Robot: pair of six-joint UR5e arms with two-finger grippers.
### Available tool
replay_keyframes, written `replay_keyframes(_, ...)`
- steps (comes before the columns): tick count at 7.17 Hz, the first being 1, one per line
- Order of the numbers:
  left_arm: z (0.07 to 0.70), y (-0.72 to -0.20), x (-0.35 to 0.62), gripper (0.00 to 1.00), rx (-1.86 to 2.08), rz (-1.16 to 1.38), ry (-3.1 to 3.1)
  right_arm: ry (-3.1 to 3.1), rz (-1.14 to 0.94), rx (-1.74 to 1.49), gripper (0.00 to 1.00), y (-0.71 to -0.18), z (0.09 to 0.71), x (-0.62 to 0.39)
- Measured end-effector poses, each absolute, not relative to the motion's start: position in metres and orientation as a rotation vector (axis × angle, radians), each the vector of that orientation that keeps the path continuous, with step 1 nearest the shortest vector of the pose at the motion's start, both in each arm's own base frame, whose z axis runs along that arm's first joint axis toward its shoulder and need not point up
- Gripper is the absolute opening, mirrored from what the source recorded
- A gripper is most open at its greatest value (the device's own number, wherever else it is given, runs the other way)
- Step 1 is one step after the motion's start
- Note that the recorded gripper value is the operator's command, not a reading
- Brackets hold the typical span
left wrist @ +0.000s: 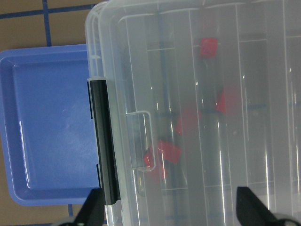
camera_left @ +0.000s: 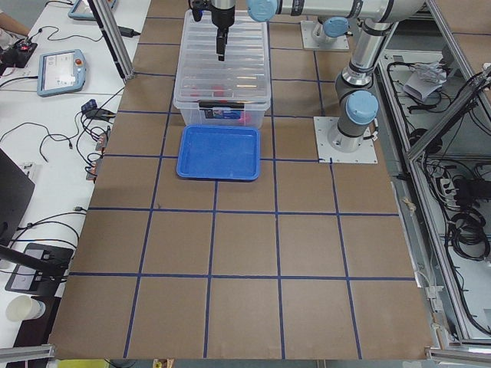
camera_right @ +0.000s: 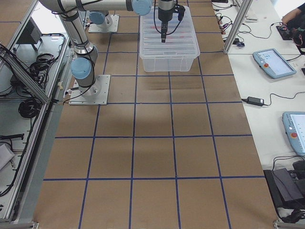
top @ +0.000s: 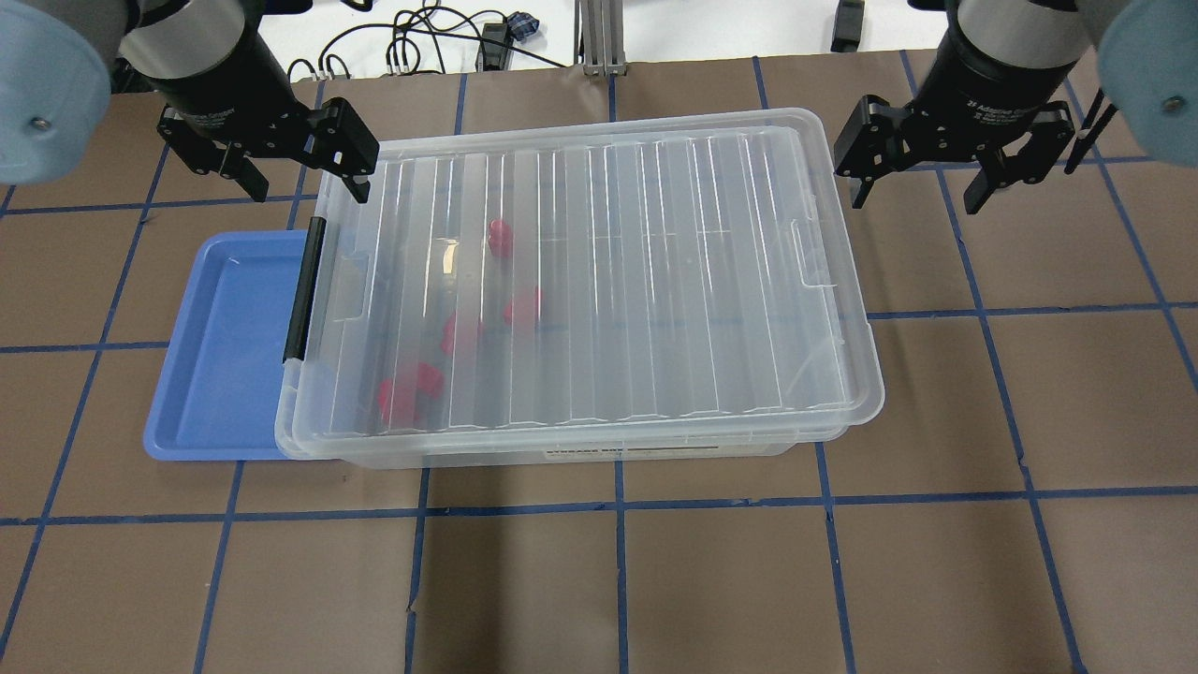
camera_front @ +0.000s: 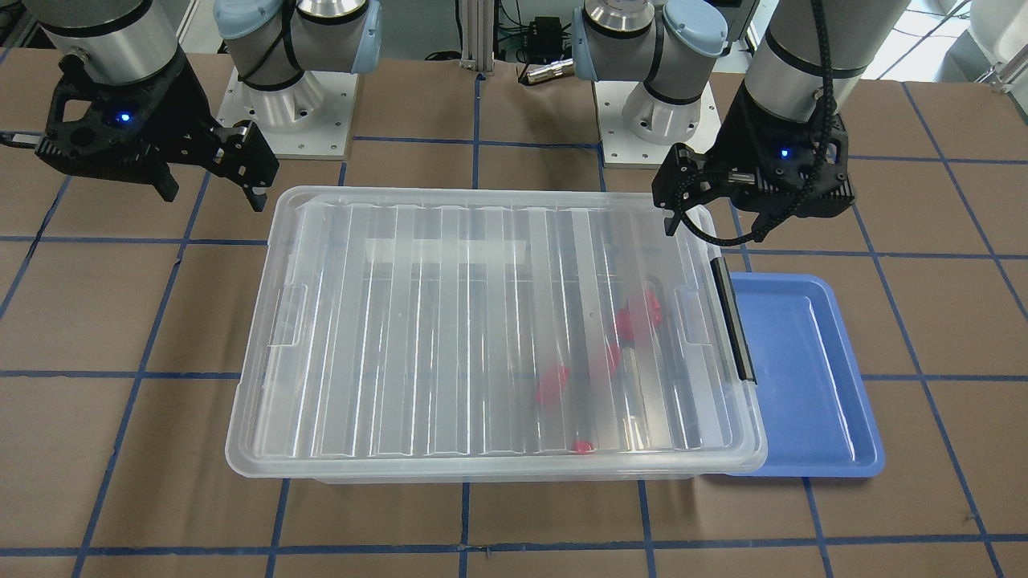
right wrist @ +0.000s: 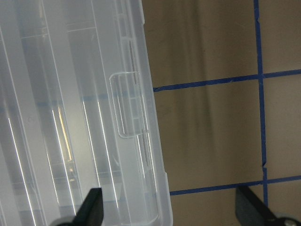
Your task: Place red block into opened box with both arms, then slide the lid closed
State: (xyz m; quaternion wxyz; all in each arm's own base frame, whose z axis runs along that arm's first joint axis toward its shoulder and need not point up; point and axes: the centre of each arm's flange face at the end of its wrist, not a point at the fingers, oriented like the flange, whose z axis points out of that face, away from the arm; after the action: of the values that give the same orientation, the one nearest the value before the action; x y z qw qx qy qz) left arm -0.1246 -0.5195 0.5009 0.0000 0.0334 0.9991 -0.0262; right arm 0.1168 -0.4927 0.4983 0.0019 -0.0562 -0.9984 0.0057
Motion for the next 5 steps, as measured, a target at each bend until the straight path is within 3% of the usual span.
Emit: replay_keyframes(5, 0.502, -0.5119, -0.124, 1.0, 0.105, -0.027, 3.126, -3.133, 0.015, -0.176, 1.0, -0.4911, 0.4965, 0.1172)
